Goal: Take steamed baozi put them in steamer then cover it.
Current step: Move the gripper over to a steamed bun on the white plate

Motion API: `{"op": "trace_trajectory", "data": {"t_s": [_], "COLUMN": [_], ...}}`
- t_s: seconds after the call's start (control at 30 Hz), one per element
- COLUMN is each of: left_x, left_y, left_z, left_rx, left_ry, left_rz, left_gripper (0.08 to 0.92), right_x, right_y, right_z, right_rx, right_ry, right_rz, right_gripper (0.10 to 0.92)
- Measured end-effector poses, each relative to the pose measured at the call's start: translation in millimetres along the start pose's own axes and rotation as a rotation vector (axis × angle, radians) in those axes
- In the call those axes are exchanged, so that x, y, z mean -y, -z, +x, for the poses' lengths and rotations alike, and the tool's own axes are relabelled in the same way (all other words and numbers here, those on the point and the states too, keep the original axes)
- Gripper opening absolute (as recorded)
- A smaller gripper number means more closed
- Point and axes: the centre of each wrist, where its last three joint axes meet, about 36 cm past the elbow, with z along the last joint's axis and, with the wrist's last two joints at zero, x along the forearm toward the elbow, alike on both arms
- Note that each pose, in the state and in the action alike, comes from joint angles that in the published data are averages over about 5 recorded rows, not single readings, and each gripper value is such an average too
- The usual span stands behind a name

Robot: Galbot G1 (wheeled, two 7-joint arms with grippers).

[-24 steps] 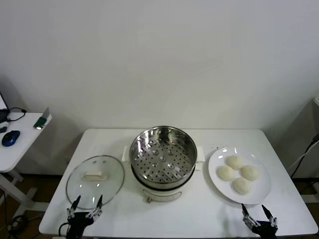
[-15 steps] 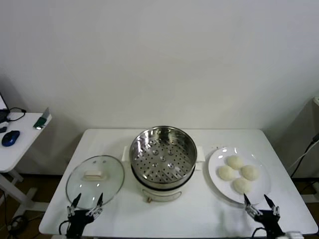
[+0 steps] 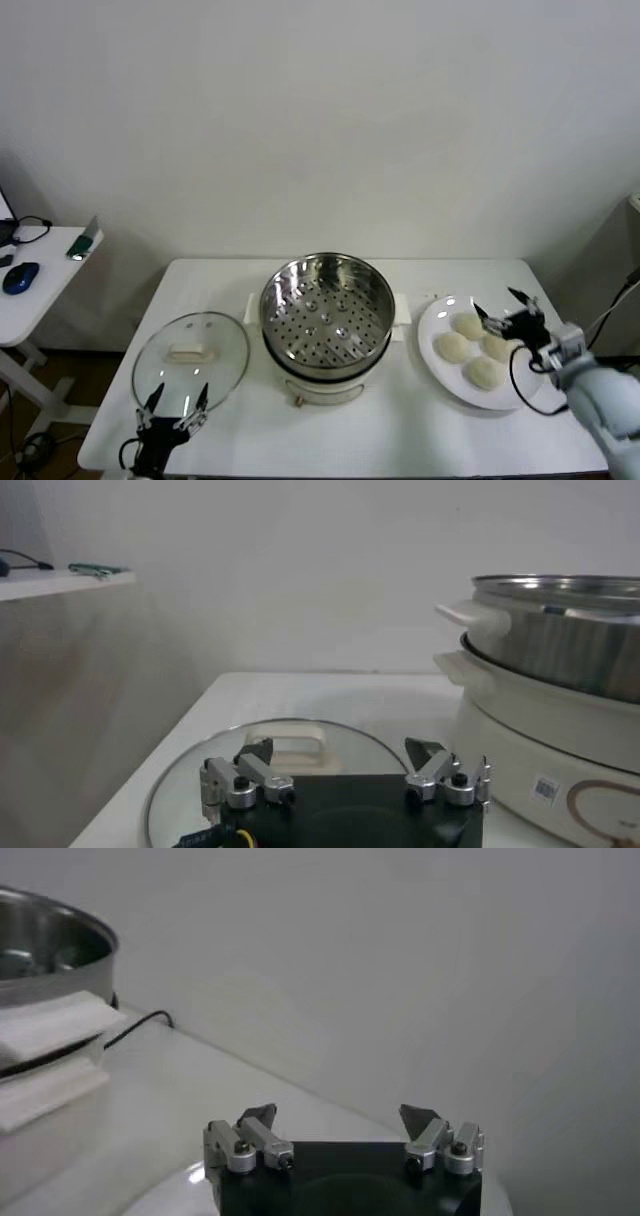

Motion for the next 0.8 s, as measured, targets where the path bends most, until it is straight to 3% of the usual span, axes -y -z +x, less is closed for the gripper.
{"op": "trace_trajectory", "data": {"t_s": [0.4, 0.8], "left_x": [0.3, -1.2], "left_y": [1.0, 4.4], "left_z": [0.4, -4.4], "left_rx": [0.008, 0.018], "left_ry": [0.005, 0.005], "left_rz": [0.009, 0.016], "left_gripper": [0.823, 0.823], "right_x": [100.4, 130.7], "right_y": [50.9, 57.7], "right_z": [-43.3, -72.3], "right_rx": [-0.237, -0.495], "right_ry": [0.426, 0.618], "right_rz": [0.449, 0.561], "right_gripper": [0.823, 0.823]}}
